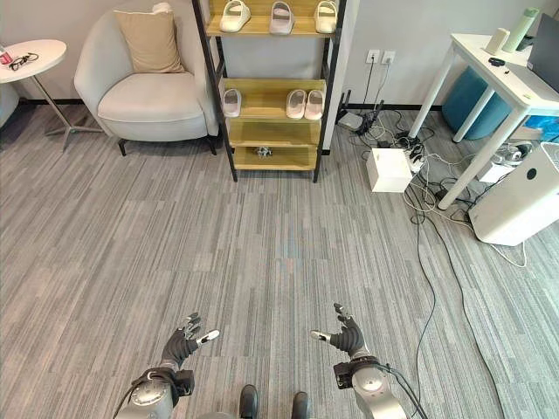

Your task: Arrange the slippers neatly on the shoe rack.

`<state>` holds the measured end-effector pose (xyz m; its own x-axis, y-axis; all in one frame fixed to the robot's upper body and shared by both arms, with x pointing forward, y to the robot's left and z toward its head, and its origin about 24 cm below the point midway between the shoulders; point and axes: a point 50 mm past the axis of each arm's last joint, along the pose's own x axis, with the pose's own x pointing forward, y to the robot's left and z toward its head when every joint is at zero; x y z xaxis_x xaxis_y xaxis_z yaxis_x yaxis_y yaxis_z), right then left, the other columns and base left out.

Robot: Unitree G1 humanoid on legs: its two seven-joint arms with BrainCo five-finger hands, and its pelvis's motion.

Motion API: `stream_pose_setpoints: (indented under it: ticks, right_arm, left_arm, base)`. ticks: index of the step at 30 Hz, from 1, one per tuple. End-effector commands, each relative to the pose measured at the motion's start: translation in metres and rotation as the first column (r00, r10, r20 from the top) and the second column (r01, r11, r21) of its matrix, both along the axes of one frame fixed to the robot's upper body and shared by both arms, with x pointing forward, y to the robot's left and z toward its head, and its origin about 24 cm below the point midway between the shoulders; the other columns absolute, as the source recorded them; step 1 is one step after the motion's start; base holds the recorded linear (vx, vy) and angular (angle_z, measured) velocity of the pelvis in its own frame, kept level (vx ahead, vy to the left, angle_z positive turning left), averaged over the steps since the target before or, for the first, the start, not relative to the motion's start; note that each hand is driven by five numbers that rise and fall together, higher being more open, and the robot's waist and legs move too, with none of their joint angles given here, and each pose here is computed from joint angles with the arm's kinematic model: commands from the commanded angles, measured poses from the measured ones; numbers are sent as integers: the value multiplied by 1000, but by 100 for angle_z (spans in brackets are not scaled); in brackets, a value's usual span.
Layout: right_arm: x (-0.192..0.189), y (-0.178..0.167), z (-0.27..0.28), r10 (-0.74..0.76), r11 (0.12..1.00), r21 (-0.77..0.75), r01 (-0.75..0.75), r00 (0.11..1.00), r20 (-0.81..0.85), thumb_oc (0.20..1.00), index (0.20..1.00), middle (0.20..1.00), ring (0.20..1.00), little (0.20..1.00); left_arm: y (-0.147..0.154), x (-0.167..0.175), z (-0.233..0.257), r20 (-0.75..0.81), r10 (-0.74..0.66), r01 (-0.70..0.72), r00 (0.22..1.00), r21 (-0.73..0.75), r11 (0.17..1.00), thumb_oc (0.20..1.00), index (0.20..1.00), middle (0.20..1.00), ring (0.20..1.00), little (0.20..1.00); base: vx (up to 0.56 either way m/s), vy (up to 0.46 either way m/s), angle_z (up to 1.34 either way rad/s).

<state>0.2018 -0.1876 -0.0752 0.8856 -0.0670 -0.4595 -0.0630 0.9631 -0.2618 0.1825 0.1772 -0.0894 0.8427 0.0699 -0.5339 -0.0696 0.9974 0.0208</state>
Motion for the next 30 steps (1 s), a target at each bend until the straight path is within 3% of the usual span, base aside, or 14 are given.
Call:
stream_pose_setpoints:
  ticks: [1, 10, 30]
  right_arm:
    - [11, 0, 15, -16, 999, 38, 12, 995, 99, 1000, 1000, 1000, 1000, 1000]
    - [8, 1, 12, -20, 999, 51, 16, 997, 78, 1000, 1000, 1000, 1000, 1000]
    - [12, 3, 16, 0, 999, 45, -5, 996, 93, 1000, 1000, 1000, 1000, 1000]
  left_arm:
    - [1, 21, 15, 99, -44, 39, 994, 50, 998, 1000, 1000, 1000, 1000, 1000]
    - [2, 19, 19, 120, 4, -4, 993, -7, 1000, 1000, 1000, 1000, 1000, 1000]
    - [9, 13, 16, 103, 14, -16, 995, 14, 1000, 1000, 1000, 1000, 1000, 1000]
  base:
    - [10, 3, -4]
    - [3, 0, -2]
    - [0, 0, 0]
